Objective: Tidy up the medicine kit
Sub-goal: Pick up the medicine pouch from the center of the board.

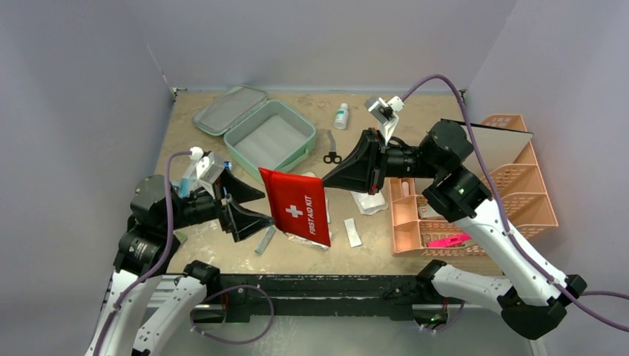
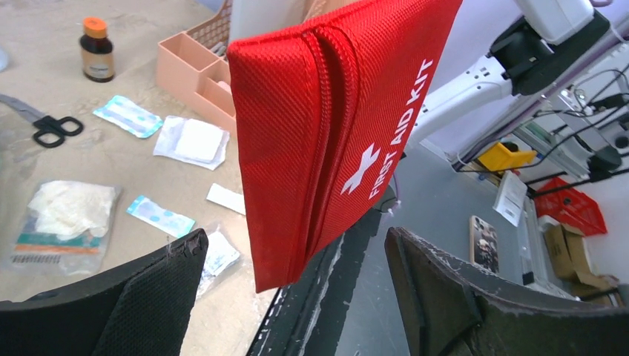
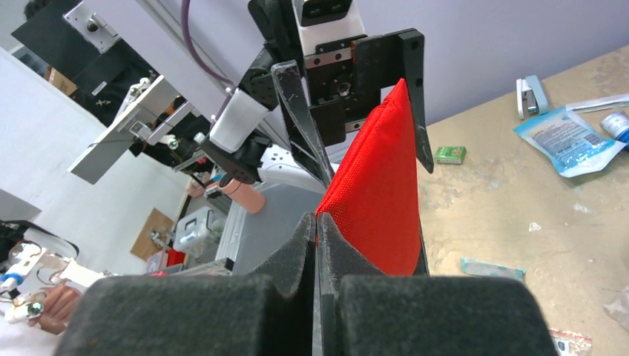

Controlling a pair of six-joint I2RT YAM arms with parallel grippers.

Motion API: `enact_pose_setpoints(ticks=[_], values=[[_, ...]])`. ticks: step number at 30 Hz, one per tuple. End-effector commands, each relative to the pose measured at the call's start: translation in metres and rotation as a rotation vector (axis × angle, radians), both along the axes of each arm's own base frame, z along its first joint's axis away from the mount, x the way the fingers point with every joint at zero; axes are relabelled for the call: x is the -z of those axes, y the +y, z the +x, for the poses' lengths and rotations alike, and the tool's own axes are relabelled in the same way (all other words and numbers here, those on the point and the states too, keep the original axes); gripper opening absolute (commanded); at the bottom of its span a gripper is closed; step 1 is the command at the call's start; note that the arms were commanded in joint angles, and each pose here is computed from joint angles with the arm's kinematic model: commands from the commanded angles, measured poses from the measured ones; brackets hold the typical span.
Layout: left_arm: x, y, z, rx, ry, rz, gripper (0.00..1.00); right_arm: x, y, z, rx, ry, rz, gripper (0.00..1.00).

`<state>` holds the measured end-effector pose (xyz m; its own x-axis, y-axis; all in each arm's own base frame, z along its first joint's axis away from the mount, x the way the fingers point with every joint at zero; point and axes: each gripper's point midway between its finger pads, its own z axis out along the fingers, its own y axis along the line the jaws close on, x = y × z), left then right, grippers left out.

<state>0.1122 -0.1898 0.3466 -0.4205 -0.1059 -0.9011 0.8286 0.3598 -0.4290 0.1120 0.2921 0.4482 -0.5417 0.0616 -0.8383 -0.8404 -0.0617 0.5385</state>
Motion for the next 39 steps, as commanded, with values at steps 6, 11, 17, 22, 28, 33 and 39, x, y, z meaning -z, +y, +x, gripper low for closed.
enact_pose_setpoints(ticks=[6,11,17,22,28,33,39], values=[[-0.012,-0.018,-0.011,0.225,-0.089,-0.062,0.92,-0.016,-0.008,-0.015,-0.041,-0.068,0.054,0.0],[-0.009,-0.021,-0.019,0.305,-0.065,-0.069,0.84,-0.013,-0.003,-0.011,-0.047,-0.044,0.066,0.0],[-0.012,-0.02,-0.027,0.34,-0.07,-0.084,0.38,-0.004,0.003,0.0,-0.022,-0.01,0.055,0.0],[-0.007,-0.017,-0.029,0.306,-0.068,-0.063,0.02,0.014,0.014,0.023,0.042,0.019,-0.002,0.0],[0.004,-0.011,-0.015,0.171,-0.057,-0.027,0.0,0.047,0.025,0.054,0.139,0.053,-0.081,0.36],[0.011,-0.009,0.002,0.066,0.032,-0.03,0.0,0.068,0.031,0.051,0.075,0.039,-0.094,0.74],[0.007,-0.022,0.019,0.076,0.176,-0.12,0.0,0.093,0.035,0.045,0.005,0.058,-0.097,0.83]])
